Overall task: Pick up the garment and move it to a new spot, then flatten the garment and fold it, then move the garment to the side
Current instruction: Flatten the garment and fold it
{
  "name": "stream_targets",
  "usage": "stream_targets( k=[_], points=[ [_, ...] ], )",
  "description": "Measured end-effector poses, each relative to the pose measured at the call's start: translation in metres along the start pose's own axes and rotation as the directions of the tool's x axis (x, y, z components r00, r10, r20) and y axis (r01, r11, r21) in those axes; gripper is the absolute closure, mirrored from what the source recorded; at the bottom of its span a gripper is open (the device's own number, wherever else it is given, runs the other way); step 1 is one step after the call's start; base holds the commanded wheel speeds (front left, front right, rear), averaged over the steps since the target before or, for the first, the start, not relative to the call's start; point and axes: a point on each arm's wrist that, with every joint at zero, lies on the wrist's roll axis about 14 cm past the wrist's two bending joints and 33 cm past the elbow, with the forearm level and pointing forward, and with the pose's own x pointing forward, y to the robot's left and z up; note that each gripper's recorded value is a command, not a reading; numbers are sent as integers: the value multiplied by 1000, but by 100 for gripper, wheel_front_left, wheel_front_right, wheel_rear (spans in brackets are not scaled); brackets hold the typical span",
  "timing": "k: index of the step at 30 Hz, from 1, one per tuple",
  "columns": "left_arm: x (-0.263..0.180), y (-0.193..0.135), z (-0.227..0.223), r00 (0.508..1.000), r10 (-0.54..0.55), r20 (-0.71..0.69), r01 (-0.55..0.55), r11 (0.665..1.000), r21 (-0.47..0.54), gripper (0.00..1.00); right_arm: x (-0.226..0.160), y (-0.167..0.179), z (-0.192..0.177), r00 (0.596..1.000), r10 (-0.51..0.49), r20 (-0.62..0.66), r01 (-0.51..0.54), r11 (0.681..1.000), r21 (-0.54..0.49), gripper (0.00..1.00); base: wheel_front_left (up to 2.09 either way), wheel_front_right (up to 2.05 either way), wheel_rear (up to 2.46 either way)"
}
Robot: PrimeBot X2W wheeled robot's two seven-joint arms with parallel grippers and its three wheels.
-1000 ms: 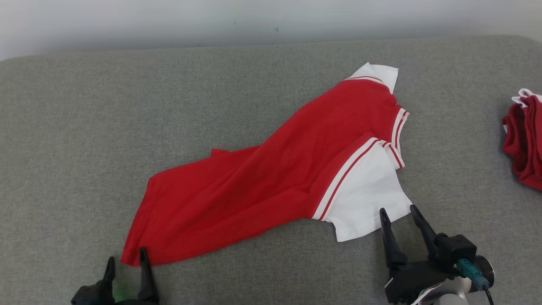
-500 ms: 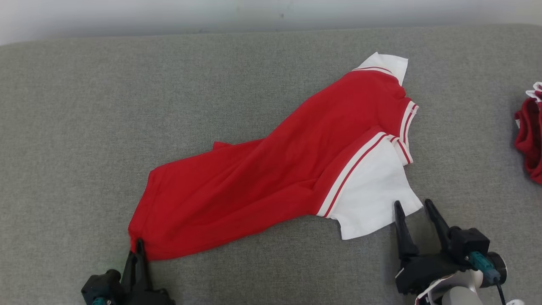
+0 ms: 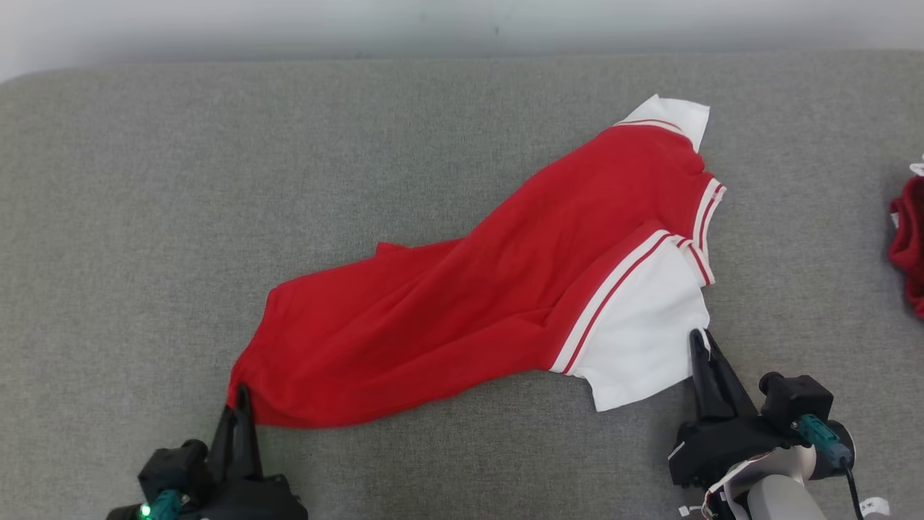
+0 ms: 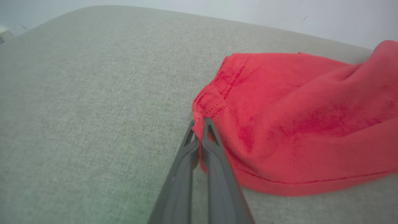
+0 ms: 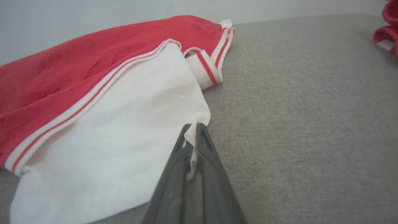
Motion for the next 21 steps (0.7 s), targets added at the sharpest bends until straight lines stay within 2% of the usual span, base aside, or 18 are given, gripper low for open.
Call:
stream_targets(
  k=[6, 10, 13, 17, 21],
  points=[
    [-2, -4, 62, 981, -38, 189, 35, 999, 21, 100, -6, 2, 65, 981, 0, 194, -8, 999, 39, 100, 0, 0, 0],
    [-8, -12, 118, 935, -99, 341, 74, 994, 85, 100, -13, 12, 135, 924, 40, 381, -53, 998, 24, 100, 0, 0, 0],
    [-15, -14, 170, 875, -149, 460, 79, 983, 167, 100, -27, 19, 199, 843, 78, 532, -81, 997, -18, 100, 0, 0, 0],
    [-30, -25, 255, 745, -231, 626, 73, 961, 267, 100, -56, 23, 287, 700, 126, 703, -84, 992, -95, 100, 0, 0, 0],
    [-54, -32, 329, 615, -289, 734, 26, 938, 347, 100, -91, 32, 358, 559, 184, 808, -71, 982, -175, 100, 0, 0, 0]
  ],
)
